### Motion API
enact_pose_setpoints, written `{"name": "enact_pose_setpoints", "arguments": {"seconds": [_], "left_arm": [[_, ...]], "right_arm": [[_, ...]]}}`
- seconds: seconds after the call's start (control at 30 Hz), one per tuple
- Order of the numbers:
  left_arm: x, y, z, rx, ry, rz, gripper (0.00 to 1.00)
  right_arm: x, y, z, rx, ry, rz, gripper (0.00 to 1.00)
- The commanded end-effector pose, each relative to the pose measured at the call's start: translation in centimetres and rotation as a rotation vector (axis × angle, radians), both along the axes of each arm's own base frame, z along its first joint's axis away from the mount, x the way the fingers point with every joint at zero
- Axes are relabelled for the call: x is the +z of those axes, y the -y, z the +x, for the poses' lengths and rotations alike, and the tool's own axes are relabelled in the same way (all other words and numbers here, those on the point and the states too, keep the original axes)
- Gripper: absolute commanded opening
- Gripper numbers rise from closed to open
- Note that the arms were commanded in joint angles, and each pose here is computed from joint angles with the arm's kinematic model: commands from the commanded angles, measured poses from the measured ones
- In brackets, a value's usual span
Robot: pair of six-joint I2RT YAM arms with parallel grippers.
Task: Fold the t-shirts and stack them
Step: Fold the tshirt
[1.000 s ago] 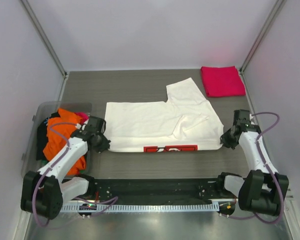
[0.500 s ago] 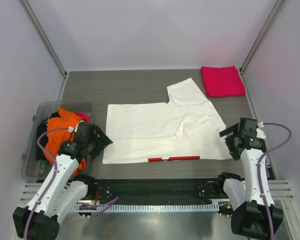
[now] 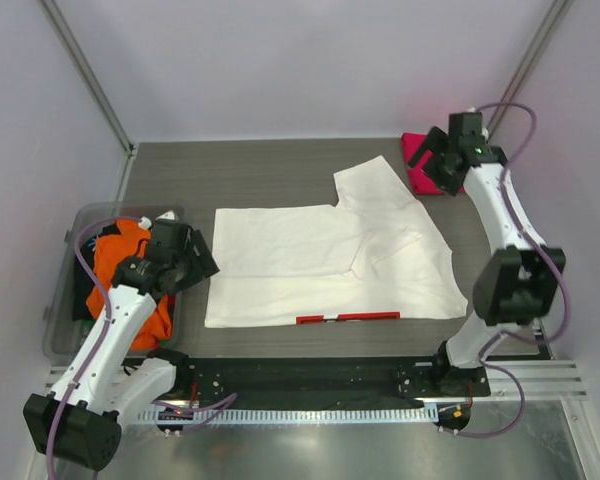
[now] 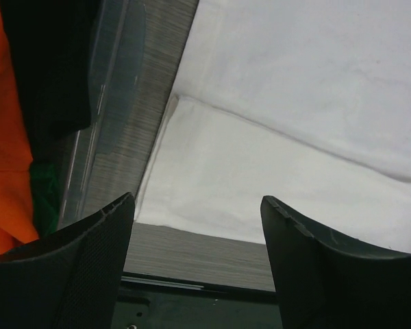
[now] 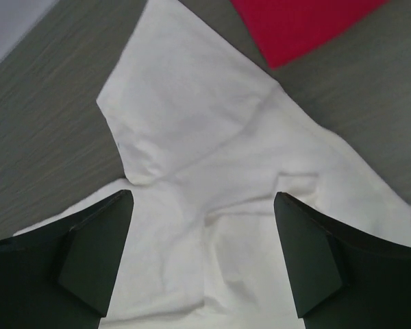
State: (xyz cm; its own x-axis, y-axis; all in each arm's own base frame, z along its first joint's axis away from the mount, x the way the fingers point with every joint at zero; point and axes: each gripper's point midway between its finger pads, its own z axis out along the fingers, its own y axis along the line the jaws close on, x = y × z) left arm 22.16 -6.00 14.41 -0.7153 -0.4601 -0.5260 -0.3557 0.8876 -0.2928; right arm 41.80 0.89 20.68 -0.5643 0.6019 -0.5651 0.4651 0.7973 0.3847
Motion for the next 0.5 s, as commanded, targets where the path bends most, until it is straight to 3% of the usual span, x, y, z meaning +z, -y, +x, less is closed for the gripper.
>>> {"name": "enact_pose_setpoints", "arguments": {"seconds": [0.0,0.03,0.07,0.27,0.47], "left_arm": [[2.1,-1.3,0.8,-0.060,0.043,0.109,0.75],[2.0,-2.0,0.9,-0.039,0.045,0.147,0.76],[1.4,-2.2,1.1,-0.033,0.048,0.155,0.77],[1.1,-1.2,1.6,-0.059,0.062,0.107,0.75],[1.2,-1.3,1.6,-0.045,0.074,0.105,0.75]], "right_arm": [[1.3,-3.1,5.5,0.203,0.029,-0.102,0.90],[-1.2,-4.3,7.1,0.250,-0.016,-0.073,0.90],[-0.1,-4.7,9.4,0.265,0.040,-0.070,0.90],[-4.2,-7.4,18.2,0.355,0.096,-0.073,0.85],[-6.8,-7.2,22.9,0.304,0.166,-0.134,0.84]]}}
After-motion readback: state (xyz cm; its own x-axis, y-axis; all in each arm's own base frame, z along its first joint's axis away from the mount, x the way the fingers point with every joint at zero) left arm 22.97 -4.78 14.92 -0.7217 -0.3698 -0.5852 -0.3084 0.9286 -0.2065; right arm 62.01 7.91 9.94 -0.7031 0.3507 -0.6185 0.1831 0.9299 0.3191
